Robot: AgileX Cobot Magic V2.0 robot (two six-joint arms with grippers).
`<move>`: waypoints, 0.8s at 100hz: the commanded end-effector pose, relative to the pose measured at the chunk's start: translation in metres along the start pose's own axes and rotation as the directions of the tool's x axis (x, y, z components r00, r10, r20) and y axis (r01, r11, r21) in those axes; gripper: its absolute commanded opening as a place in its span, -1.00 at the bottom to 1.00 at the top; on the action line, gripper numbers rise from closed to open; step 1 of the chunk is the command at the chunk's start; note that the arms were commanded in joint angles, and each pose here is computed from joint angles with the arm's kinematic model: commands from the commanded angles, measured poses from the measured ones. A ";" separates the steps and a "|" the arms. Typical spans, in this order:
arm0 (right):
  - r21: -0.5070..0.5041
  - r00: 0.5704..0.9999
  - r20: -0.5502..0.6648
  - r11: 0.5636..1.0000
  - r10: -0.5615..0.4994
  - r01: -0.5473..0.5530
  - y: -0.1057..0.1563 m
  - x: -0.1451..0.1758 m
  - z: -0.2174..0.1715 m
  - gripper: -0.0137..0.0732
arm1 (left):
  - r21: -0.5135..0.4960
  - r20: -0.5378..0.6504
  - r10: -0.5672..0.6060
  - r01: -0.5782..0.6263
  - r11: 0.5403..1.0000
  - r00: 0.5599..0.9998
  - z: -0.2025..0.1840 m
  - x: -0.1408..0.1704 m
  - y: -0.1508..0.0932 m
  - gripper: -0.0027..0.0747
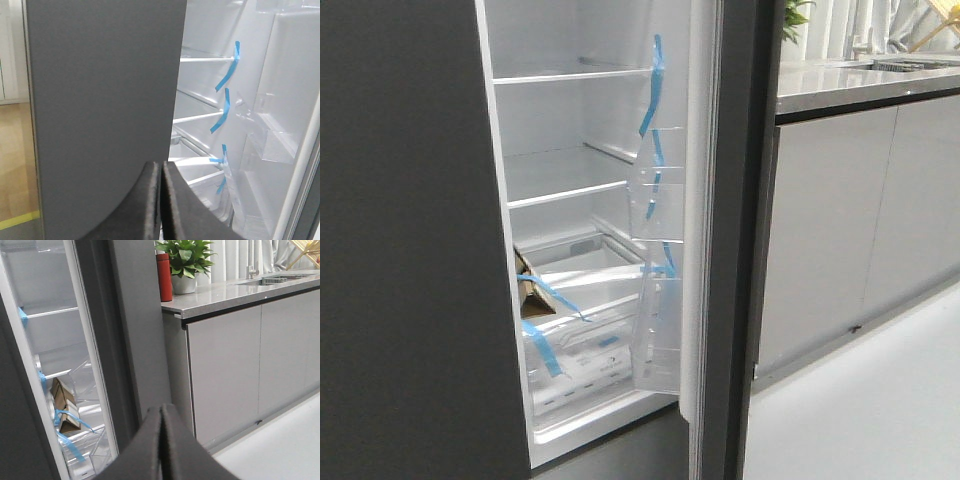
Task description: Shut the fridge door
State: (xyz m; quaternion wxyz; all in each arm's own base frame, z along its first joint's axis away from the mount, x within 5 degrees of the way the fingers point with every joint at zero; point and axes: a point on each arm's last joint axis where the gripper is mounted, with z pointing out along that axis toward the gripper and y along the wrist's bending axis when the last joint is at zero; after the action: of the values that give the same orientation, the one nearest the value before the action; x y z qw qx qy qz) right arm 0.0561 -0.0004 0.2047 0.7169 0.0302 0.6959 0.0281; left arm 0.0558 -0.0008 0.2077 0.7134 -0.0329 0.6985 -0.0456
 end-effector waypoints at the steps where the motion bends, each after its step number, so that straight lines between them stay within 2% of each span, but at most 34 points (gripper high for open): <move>1: -0.008 0.996 0.084 1.000 -0.009 0.010 0.000 -0.001 -0.001 -0.85 | 0.013 0.064 -0.009 0.008 1.000 0.998 0.000 0.005 0.000 -0.98; 80: -0.008 0.996 0.084 1.000 -0.009 0.010 0.000 -0.001 -0.001 -0.85 | 0.013 0.064 -0.009 0.008 1.000 0.998 0.000 0.005 0.000 -0.98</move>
State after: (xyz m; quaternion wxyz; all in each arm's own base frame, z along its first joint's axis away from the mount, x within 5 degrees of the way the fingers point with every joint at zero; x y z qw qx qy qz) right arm 0.0561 -0.0004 0.2047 0.7169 0.0302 0.6959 0.0281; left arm 0.0558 -0.0008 0.2077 0.7134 -0.0329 0.6985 -0.0456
